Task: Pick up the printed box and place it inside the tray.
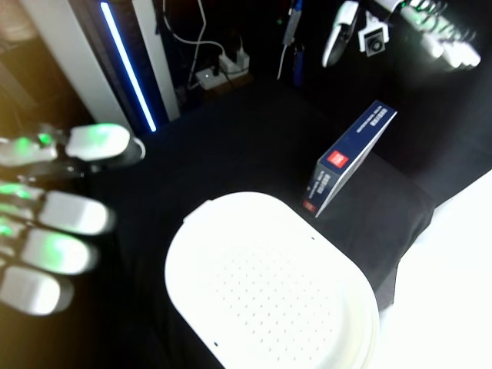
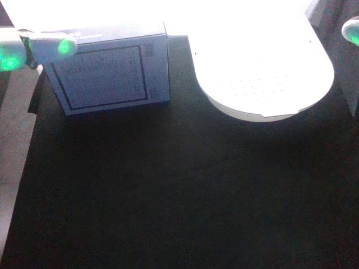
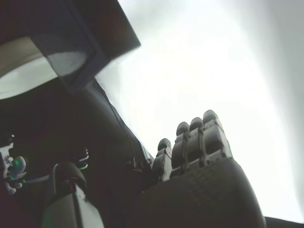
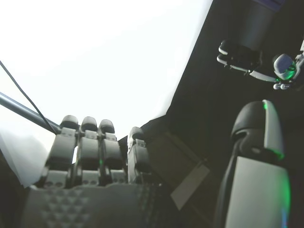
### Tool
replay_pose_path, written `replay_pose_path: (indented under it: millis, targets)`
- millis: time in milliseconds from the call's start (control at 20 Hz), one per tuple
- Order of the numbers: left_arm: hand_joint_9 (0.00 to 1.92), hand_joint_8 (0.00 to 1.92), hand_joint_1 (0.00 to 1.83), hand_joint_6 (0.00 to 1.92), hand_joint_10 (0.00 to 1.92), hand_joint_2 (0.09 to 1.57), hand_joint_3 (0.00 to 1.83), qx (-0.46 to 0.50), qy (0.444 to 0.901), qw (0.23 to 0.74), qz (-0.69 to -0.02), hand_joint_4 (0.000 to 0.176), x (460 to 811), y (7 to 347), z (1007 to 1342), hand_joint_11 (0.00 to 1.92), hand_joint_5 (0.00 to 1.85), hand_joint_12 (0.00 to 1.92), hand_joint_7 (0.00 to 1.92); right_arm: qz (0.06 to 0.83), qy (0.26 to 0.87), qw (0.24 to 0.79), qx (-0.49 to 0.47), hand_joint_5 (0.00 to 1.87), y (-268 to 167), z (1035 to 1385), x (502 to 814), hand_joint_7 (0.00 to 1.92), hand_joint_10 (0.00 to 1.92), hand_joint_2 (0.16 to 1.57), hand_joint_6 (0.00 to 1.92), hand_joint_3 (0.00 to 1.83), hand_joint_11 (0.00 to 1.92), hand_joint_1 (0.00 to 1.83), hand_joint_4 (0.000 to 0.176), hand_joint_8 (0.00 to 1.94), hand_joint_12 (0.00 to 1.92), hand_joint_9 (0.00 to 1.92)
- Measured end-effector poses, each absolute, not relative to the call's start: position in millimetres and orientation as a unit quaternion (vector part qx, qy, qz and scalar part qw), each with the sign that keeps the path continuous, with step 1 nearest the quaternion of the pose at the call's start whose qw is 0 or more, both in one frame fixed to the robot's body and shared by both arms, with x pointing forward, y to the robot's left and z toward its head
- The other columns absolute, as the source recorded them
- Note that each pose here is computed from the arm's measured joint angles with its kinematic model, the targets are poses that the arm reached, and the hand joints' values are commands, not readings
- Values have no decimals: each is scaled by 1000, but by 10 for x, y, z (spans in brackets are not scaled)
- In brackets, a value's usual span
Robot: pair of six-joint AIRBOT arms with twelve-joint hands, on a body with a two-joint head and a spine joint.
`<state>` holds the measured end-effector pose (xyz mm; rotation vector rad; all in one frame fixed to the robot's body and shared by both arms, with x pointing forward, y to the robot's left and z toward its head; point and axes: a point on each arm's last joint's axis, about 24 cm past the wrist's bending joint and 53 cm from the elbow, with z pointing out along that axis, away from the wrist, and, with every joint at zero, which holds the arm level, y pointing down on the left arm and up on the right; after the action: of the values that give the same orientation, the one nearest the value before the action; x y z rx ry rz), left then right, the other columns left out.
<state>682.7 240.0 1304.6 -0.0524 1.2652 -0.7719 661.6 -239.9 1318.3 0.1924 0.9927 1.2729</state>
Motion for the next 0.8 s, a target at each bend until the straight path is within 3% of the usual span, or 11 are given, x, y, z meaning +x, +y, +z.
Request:
replay_pose_path:
  millis: [50, 150, 200, 300, 400, 500, 550, 600, 700, 800]
  targets:
    - [169, 5, 476, 6, 5, 1038, 7, -25, 580, 735, -350, 176, 6834, 2400, 13027, 0, 133, 239, 174, 569, 445, 686, 83, 0, -2379, 13177, 6611, 66, 4, 787, 0, 23, 0, 633, 176, 0, 188, 30]
    - [227, 0, 535, 1, 10, 1025, 0, -24, 582, 734, -350, 176, 6859, 2391, 13017, 0, 73, 503, 167, 570, 445, 686, 82, 0, -2374, 13176, 6608, 81, 1, 778, 0, 6, 0, 626, 176, 0, 204, 36]
    - [246, 0, 532, 1, 11, 1013, 0, -27, 583, 732, -351, 163, 6898, 2378, 13014, 0, 48, 493, 157, 570, 445, 686, 84, 0, -2379, 13176, 6611, 103, 5, 780, 0, 5, 0, 624, 176, 7, 213, 48]
    - [251, 5, 580, 11, 5, 1002, 0, -26, 588, 729, -349, 174, 6953, 2362, 13005, 0, 98, 560, 183, 571, 445, 685, 84, 0, -2366, 13168, 6611, 127, 3, 786, 0, 7, 0, 645, 176, 8, 178, 51]
    - [201, 3, 567, 21, 0, 927, 0, -25, 595, 724, -348, 135, 7014, 2326, 12993, 0, 188, 531, 238, 572, 445, 684, 84, 0, -2348, 13158, 6611, 110, 0, 772, 0, 0, 0, 620, 176, 0, 193, 49]
    - [254, 3, 546, 0, 10, 943, 0, -24, 605, 717, -346, 89, 7123, 2262, 12982, 0, 17, 559, 212, 573, 446, 682, 81, 0, -2329, 13151, 6606, 120, 3, 801, 0, 7, 0, 620, 176, 1, 226, 67]
    - [258, 1, 547, 0, 8, 944, 0, -22, 610, 713, -346, 93, 7167, 2220, 12978, 0, 3, 522, 197, 574, 447, 682, 79, 0, -2319, 13149, 6602, 133, 4, 828, 0, 11, 0, 619, 176, 3, 262, 78]
    - [267, 0, 530, 5, 8, 915, 0, -17, 615, 709, -345, 114, 7181, 2181, 12955, 0, 21, 551, 185, 574, 447, 682, 77, 0, -2311, 13151, 6597, 139, 4, 829, 0, 7, 0, 616, 176, 2, 292, 86]
    - [181, 0, 483, 0, 0, 924, 0, -8, 630, 697, -341, 100, 7218, 2091, 12864, 0, 0, 428, 37, 574, 448, 682, 77, 39, -2310, 13148, 6599, 143, 3, 806, 5, 0, 0, 577, 176, 1, 290, 92]
    - [132, 0, 427, 0, 9, 860, 0, -7, 643, 688, -336, 146, 7272, 2064, 12787, 0, 0, 203, 1, 574, 447, 681, 76, 1, -2306, 13149, 6596, 113, 0, 799, 0, 0, 0, 569, 176, 0, 272, 76]
